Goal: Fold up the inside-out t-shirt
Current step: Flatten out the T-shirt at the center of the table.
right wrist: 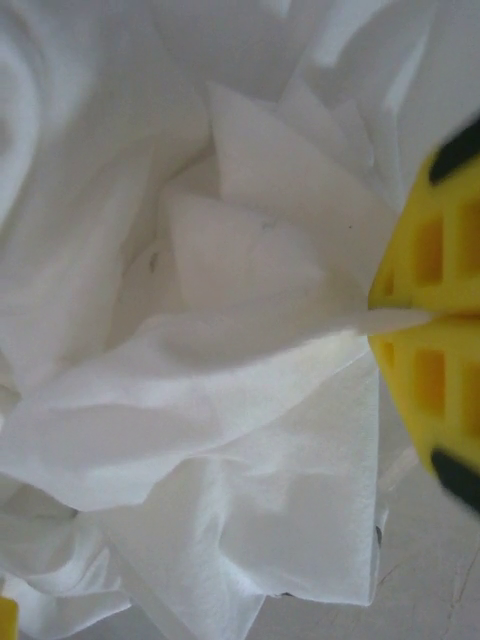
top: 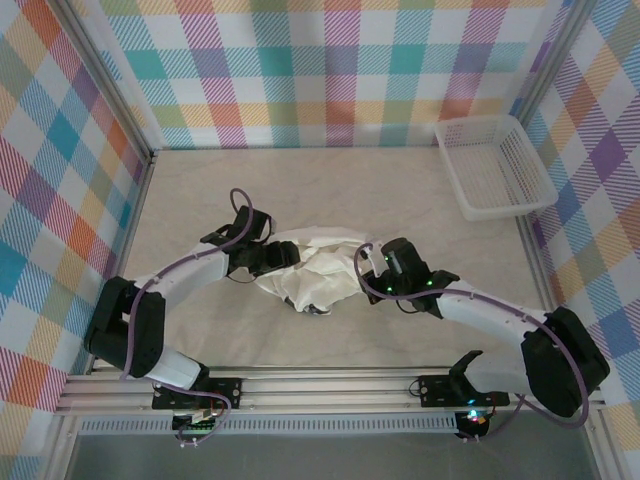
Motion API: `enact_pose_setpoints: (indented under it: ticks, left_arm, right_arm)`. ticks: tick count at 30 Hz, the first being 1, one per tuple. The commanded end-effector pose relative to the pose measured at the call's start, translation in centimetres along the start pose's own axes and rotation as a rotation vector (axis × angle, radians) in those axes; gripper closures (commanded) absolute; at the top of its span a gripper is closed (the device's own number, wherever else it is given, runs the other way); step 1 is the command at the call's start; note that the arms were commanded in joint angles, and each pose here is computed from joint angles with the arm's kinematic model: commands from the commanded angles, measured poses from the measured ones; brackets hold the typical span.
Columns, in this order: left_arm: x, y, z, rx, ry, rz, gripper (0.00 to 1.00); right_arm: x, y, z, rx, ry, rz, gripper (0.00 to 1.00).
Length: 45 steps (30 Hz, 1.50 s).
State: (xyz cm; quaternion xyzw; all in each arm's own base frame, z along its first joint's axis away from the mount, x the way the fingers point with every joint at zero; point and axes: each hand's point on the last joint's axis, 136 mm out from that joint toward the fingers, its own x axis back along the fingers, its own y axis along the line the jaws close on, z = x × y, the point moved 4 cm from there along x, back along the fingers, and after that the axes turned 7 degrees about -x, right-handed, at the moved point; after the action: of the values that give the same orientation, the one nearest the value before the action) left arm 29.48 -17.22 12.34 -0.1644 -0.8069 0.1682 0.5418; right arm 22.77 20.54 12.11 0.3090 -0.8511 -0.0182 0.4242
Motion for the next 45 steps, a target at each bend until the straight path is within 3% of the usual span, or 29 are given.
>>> enact_pose_setpoints:
  ticks: [1,3,6,10,11,12,14,15,20,25,28,31,35,39,41,43,44,45]
  left_arm:
    - [0.5,0.6,1.8,0.037,0.047,-0.008,0.21]
    - [-0.2,0.7,2.9,0.031,0.093,-0.013,0.14]
    - [-1.2,1.0,3.3,0.028,0.106,-0.038,0.12]
    - [-2.2,1.0,1.5,0.026,0.041,-0.075,0.21]
    - [-2.6,1.2,1.0,0.025,0.030,-0.096,0.28]
    - [-3.1,1.5,0.4,0.014,0.019,-0.121,0.44]
    - [-2.8,2.6,-1.1,0.015,0.015,-0.190,1.00]
    - [-1.8,2.7,-2.2,0.025,-0.003,-0.181,1.00]
    - [10.5,0.1,-9.4,0.034,-0.268,-0.021,1.00]
    - [26.0,-7.2,-14.0,-0.120,-0.615,0.110,1.00]
    - [32.5,-10.3,-15.1,-0.180,-0.798,0.181,1.00]
    - [36.1,-12.6,-16.6,-0.219,-0.906,0.220,1.00]
    - [35.3,-15.7,-19.8,-0.277,-0.987,0.265,1.00]
    - [30.4,-18.8,-24.8,-0.316,-1.012,0.257,1.00]
    - [26.1,-20.0,-27.5,-0.313,-0.963,0.237,1.00]
    - [20.5,-20.9,-29.8,-0.308,-0.889,0.220,1.00]
    - [17.5,-21.1,-30.6,-0.304,-0.842,0.217,0.94]
    - [14.7,-21.0,-30.9,-0.300,-0.790,0.218,0.81]
  right_arm:
    - [2.8,1.6,-2.9,-0.029,-0.121,-0.053,1.00]
    - [4.0,2.4,-3.3,-0.038,-0.161,-0.110,1.00]
    - [4.6,3.1,-3.3,-0.037,-0.150,-0.153,1.00]
    - [4.5,3.8,-3.4,-0.036,-0.113,-0.190,1.00]
    - [4.5,3.8,-3.5,-0.038,-0.113,-0.190,1.00]
    - [4.7,4.0,-3.9,-0.035,-0.115,-0.190,1.00]
    - [5.8,4.1,-5.0,-0.032,-0.128,-0.166,1.00]
    - [6.7,4.1,-5.8,-0.032,-0.143,-0.146,1.00]
    - [15.4,6.9,-11.6,0.040,-0.366,-0.195,1.00]
    - [22.1,10.8,-14.4,0.182,-0.515,-0.333,1.00]
    - [24.0,13.7,-14.4,0.282,-0.539,-0.431,1.00]
    - [25.2,15.1,-14.9,0.312,-0.577,-0.473,1.00]
    - [26.1,15.7,-16.2,0.289,-0.643,-0.496,1.00]
    - [25.4,14.8,-17.8,0.237,-0.691,-0.400,1.00]
    - [24.3,13.0,-19.1,0.141,-0.709,-0.260,1.00]
    - [22.5,9.6,-19.9,-0.034,-0.694,-0.024,1.00]
    - [21.5,7.8,-19.9,-0.107,-0.669,0.104,1.00]
    - [21.0,6.3,-19.7,-0.152,-0.647,0.193,1.00]
